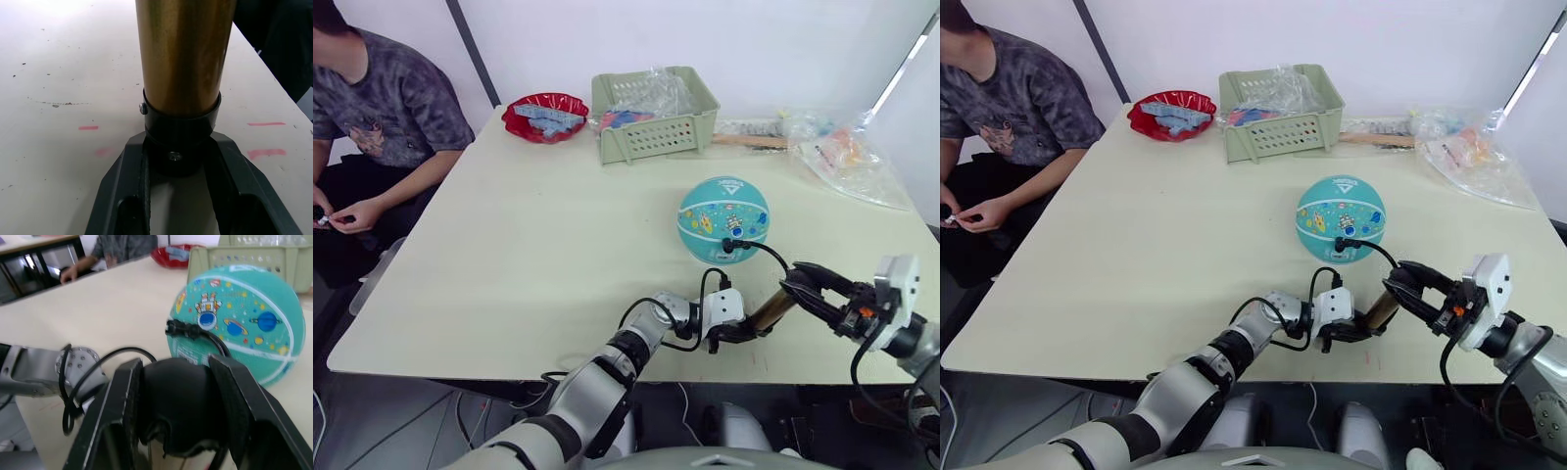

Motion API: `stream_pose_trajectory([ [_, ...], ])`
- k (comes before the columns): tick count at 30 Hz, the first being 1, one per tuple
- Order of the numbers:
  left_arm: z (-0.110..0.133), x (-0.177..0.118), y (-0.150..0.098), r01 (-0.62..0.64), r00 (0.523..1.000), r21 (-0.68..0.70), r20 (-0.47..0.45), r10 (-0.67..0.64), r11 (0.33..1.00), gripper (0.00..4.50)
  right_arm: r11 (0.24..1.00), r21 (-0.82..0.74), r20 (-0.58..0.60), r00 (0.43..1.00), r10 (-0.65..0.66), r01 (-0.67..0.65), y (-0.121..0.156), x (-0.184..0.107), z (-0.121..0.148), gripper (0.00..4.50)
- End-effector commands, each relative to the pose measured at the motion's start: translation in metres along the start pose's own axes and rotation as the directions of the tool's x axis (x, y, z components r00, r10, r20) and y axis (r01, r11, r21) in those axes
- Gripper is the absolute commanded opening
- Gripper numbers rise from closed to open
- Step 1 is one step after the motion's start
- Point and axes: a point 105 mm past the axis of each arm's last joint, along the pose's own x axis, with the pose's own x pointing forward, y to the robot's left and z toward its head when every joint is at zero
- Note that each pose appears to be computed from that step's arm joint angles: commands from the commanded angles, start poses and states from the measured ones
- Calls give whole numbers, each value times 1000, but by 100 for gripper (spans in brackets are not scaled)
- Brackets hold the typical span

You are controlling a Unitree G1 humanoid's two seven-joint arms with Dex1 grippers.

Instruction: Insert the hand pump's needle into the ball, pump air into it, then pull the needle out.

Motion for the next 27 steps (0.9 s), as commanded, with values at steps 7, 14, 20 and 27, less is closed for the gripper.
stream_pose_trajectory([
  [7, -59, -11, -30, 56, 980, -148, -182, -82, 987, 111, 998, 58, -56, 998, -16, 19, 1, -6, -12, 160],
  [14, -58, -10, -30, 56, 980, -151, -180, -83, 987, 111, 1000, -5, 34, 999, -22, 22, -10, -13, 37, 160],
  [20, -58, -9, -31, 58, 980, -150, -178, -85, 987, 111, 993, -103, 84, 996, -41, 50, -22, -24, 84, 160],
  [27, -58, -9, -31, 61, 980, -147, -179, -87, 987, 111, 987, -137, 199, 979, -54, 83, -29, -33, 131, 160],
])
